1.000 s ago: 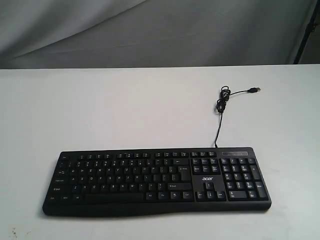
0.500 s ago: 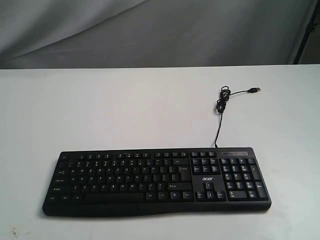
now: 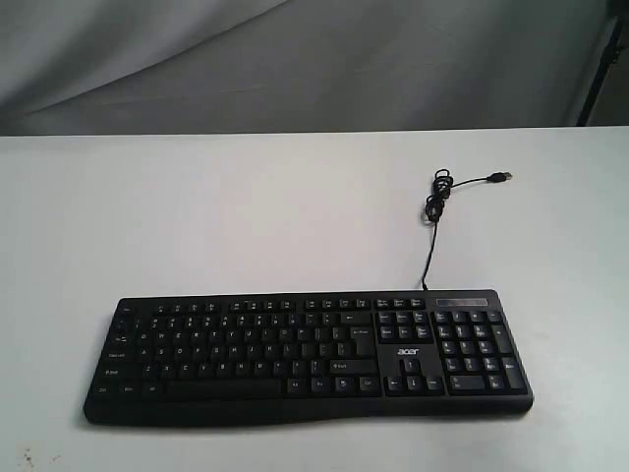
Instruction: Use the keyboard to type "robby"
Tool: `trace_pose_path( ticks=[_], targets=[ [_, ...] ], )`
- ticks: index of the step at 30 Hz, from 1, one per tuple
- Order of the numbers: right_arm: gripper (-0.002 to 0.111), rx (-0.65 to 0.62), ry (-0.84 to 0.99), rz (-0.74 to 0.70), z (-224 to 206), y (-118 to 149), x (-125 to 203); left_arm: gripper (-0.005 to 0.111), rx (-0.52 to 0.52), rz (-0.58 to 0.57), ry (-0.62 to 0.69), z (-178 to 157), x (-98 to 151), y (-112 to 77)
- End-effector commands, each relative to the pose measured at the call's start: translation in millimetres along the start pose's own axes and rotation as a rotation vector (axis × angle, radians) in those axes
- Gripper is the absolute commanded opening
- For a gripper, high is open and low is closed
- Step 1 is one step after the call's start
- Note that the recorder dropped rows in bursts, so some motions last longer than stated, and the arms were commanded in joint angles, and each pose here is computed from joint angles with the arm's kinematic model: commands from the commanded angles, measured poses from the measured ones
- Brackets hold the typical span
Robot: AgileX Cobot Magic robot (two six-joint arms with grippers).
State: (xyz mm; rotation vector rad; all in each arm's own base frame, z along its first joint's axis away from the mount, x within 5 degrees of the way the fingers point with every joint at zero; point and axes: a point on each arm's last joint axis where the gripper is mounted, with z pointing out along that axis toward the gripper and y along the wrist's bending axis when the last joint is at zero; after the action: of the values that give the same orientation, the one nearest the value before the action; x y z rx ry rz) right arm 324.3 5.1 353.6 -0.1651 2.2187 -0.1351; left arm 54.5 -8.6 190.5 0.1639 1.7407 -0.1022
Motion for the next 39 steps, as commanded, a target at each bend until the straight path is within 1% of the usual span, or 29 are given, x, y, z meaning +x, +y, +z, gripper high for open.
trace_pose_path(
  ticks=[1,4,6,10,16,20,21,24,28,32,34,37,39],
  targets=[
    [0.000,-0.596,0.047,-0.132,17.0,39.0,-10.9,0.000,0.004,0.003,-0.005,0.1,0.7,-0.2],
    [0.000,-0.822,-0.123,-0.267,12.0,64.2,-15.8,0.000,0.004,0.003,-0.005,0.1,0.7,-0.2],
    [0.000,-0.891,-0.174,-0.363,7.8,84.1,-14.4,0.000,0.004,0.003,-0.005,0.1,0.7,-0.2],
    [0.000,-0.961,-0.191,-0.509,2.7,121.9,-7.2,0.000,0.004,0.003,-0.005,0.1,0.7,-0.2],
    [0.000,-1.043,-0.131,-0.707,8.1,182.7,12.7,0.000,0.004,0.003,-0.005,0.1,0.7,-0.2],
    [0.000,-1.147,-0.079,-0.813,25.3,227.0,37.4,0.000,0.004,0.003,-0.005,0.1,0.7,-0.2],
    [0.000,-1.179,-0.052,-0.844,32.2,240.3,47.8,0.000,0.004,0.003,-0.005,0.1,0.7,-0.2],
    [0.000,-1.226,0.000,-0.906,49.0,264.6,70.7,0.000,0.004,0.003,-0.005,0.1,0.7,-0.2],
    [0.000,-1.220,0.036,-0.929,66.3,285.3,90.4,0.000,0.004,0.003,-0.005,0.1,0.7,-0.2],
    [0.000,-1.201,0.034,-0.957,76.6,297.1,100.1,0.000,0.004,0.003,-0.005,0.1,0.7,-0.2],
    [0.000,-1.199,0.023,-0.954,79.3,299.8,96.2,0.000,0.004,0.003,-0.005,0.1,0.7,-0.2],
    [0.000,-1.197,0.033,-0.895,82.6,305.9,84.2,0.000,0.004,0.003,-0.005,0.1,0.7,-0.2],
    [0.000,-1.215,0.027,-0.894,86.1,311.7,78.9,0.000,0.004,0.003,-0.005,0.1,0.7,-0.2]
  ],
)
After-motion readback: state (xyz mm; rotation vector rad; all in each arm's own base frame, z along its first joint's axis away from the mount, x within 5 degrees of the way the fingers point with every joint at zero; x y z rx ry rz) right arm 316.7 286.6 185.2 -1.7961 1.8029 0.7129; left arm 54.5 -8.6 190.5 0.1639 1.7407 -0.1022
